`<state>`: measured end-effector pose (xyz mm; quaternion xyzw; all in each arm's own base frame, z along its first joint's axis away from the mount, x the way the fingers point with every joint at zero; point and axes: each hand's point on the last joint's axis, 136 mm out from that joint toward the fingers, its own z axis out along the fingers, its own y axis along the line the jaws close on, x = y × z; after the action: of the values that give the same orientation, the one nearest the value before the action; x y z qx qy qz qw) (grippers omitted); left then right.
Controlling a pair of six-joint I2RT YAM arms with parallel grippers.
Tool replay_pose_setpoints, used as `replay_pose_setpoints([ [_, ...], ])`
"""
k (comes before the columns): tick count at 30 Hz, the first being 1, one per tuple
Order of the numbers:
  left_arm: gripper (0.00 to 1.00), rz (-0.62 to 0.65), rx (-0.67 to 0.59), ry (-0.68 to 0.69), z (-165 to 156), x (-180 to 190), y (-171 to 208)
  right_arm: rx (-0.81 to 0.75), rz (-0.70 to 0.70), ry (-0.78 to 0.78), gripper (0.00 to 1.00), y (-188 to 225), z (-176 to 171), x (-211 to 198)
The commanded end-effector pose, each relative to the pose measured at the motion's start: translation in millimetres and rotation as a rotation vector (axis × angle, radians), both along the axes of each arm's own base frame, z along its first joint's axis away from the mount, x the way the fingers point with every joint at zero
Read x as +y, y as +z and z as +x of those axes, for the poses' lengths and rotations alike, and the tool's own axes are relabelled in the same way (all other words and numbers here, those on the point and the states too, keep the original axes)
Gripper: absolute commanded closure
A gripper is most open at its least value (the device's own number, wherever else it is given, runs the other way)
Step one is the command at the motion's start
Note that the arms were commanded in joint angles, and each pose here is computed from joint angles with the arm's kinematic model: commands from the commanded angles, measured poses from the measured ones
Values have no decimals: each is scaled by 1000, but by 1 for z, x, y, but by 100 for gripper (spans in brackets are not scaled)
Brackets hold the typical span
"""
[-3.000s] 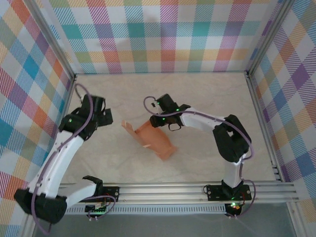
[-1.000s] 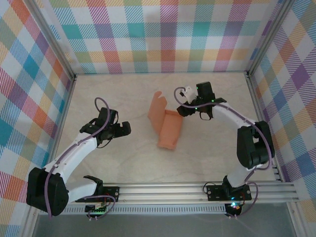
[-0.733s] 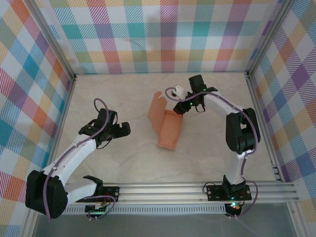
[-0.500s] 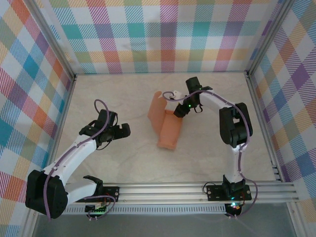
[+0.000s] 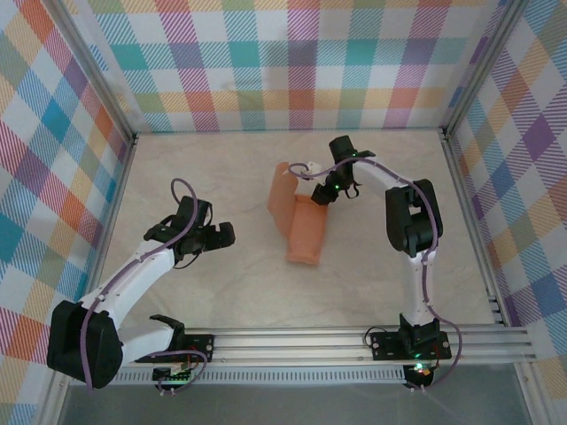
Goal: Fold the paper box
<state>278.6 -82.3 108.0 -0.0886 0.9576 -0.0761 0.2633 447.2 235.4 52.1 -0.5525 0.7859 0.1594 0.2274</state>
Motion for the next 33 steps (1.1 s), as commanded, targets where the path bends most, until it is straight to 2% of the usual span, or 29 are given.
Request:
replay_pose_setpoints([
  [1,0,2,0,-11,1,-2,2,25,16,41,72,-1,-4,7],
  [8,0,4,6,-10,3,-3,0,27,24,46,82,1,-3,9],
  [10,0,4,9,-8,3,-3,-1,20,29,42,88,4,-4,9],
  [16,0,-8,16,-11,3,-6,-5,-33,33,-10,89,13,-4,4],
  [22,0,-23,10,-18,8,-12,-9,-145,41,-180,90,27,9,-10],
  [23,0,-26,9,-19,9,-13,-10,-157,46,-226,96,30,12,-13],
  [28,0,-31,8,-19,17,-18,-15,-138,61,-449,98,37,11,-31],
  [33,0,-31,-17,-16,21,-18,-10,-110,73,-572,96,33,-3,-44],
])
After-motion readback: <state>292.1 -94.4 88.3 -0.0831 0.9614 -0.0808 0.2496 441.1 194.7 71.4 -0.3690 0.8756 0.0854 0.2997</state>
